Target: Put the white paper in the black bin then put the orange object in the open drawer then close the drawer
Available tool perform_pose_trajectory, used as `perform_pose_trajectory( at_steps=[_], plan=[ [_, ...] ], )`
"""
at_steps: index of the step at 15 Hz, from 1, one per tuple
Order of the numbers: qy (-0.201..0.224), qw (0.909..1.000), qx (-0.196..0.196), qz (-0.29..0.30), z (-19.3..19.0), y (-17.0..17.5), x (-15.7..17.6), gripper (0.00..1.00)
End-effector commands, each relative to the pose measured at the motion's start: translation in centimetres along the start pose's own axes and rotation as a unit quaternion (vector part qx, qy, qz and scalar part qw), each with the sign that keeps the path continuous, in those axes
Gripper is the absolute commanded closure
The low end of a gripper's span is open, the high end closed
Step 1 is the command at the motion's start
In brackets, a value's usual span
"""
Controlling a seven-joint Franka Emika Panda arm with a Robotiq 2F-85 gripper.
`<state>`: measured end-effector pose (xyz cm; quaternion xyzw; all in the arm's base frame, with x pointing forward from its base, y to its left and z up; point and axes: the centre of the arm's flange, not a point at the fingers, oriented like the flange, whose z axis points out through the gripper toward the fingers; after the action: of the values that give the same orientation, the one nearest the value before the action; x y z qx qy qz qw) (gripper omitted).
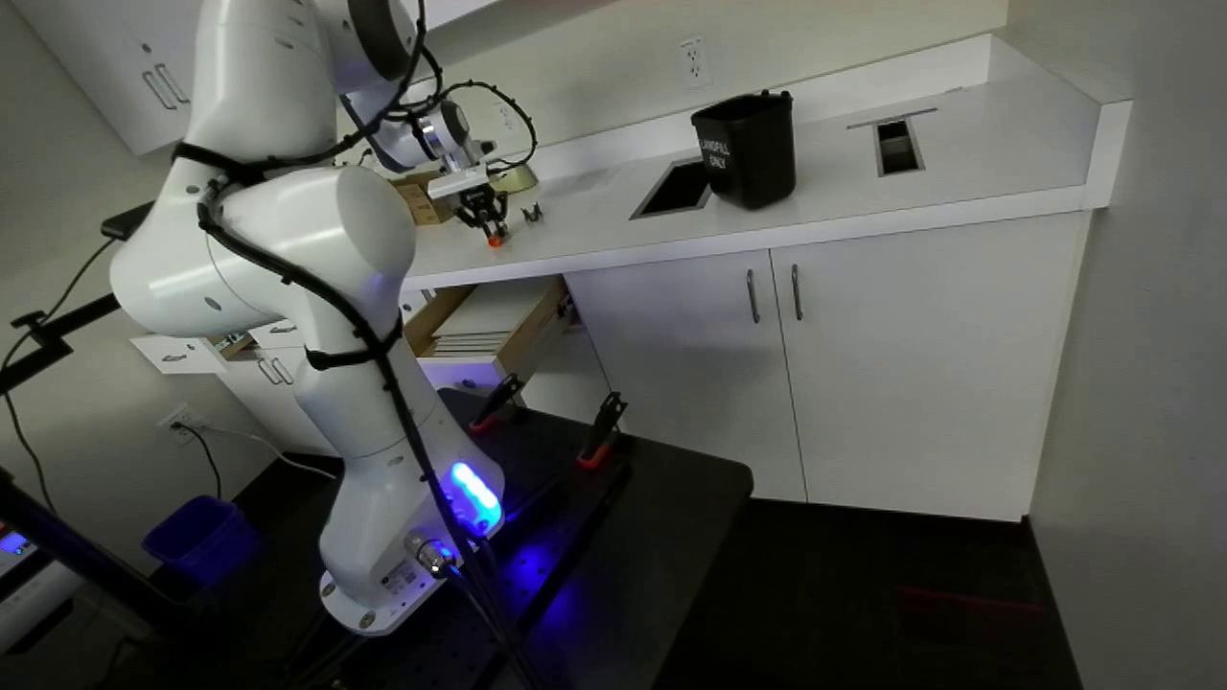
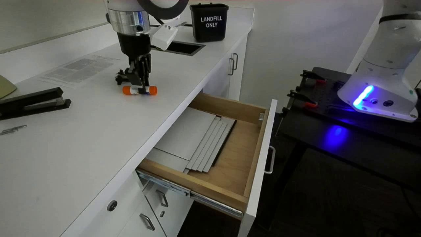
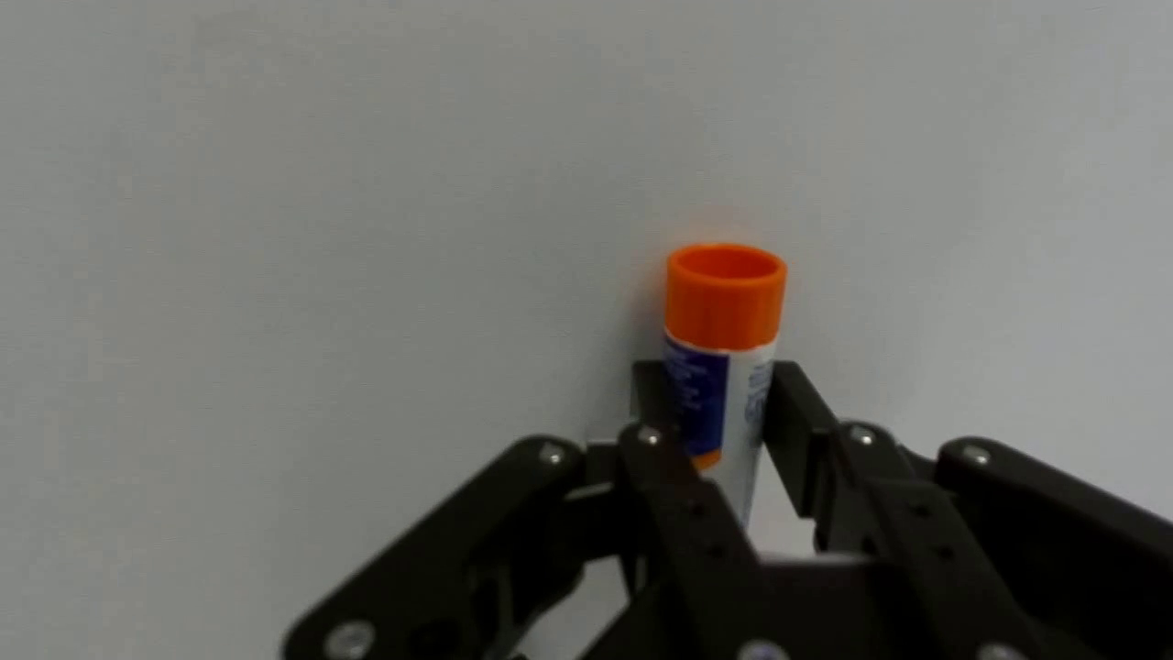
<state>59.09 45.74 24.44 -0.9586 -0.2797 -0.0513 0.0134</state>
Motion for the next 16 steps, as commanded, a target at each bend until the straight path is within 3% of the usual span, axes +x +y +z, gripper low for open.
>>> perform_pose_trajectory(
  at_steps=[1,3,8,13,14,16],
  plan=[
    [-0.006,0.9991,-0.041,0.005,-3.8,-1.1,-2.2,0.92],
    [0.004,0.9988,-0.049,0.005,-6.2,-1.9,-4.7,0.92],
    [0.01,0.9993,-0.019,-0.029,-10.5,-4.9,-10.6,0.92],
    [0.004,0.9978,0.006,-0.067,-12.4,-8.2,-17.3,0.92],
    [-0.002,0.9983,-0.005,-0.058,-10.9,-8.9,-11.5,0.7],
    [-0.007,0.9977,-0.005,-0.067,-11.3,-9.7,-13.7,0.7]
  ],
)
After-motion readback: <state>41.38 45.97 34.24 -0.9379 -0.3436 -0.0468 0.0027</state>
